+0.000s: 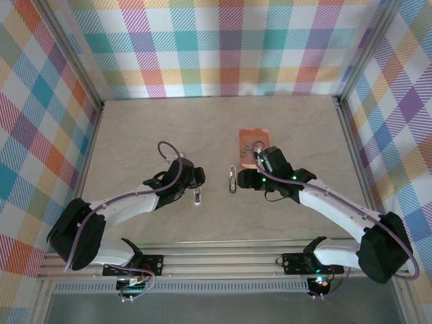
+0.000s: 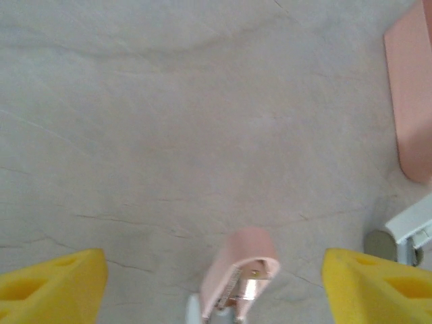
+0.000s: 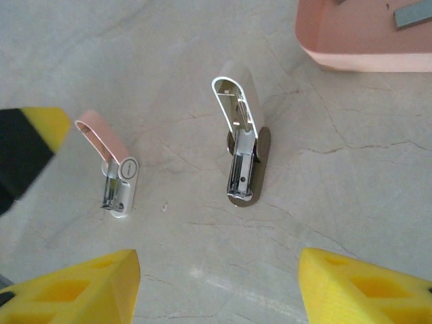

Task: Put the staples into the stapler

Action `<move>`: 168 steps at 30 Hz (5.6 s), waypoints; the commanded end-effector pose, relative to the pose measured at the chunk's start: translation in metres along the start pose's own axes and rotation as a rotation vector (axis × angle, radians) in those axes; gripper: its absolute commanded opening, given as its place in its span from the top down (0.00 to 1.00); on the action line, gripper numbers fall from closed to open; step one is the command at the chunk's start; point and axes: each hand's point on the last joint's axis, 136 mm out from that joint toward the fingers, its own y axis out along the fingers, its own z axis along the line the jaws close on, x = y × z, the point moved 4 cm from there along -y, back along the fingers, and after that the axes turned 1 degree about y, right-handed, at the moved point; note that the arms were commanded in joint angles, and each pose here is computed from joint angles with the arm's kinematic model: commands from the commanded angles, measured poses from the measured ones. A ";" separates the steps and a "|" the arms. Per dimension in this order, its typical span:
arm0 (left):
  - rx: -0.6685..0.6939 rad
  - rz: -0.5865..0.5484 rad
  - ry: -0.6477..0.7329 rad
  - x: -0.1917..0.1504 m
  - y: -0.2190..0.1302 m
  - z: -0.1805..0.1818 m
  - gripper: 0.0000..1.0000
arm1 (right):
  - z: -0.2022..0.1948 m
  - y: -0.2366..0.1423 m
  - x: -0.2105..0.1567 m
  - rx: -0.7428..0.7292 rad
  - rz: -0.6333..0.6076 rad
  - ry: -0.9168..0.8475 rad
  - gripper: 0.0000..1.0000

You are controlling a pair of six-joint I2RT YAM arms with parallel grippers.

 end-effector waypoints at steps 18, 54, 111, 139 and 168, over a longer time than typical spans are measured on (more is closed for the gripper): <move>0.131 -0.087 -0.242 -0.006 -0.020 0.103 0.00 | 0.006 0.096 0.001 -0.355 0.238 -0.016 0.42; 0.109 -0.047 -0.187 0.006 -0.006 0.122 0.00 | 0.059 0.111 -0.003 -0.422 0.034 -0.001 0.75; 0.089 -0.085 -0.214 0.004 -0.047 0.122 0.00 | -0.029 0.045 0.089 -0.282 0.138 -0.044 0.45; 0.114 0.030 -0.151 0.013 -0.022 0.113 0.00 | -0.092 0.106 0.094 -0.334 0.368 0.026 0.68; 0.072 -0.033 -0.162 -0.008 -0.055 0.122 0.00 | -0.042 0.023 -0.063 -0.307 0.504 -0.011 0.69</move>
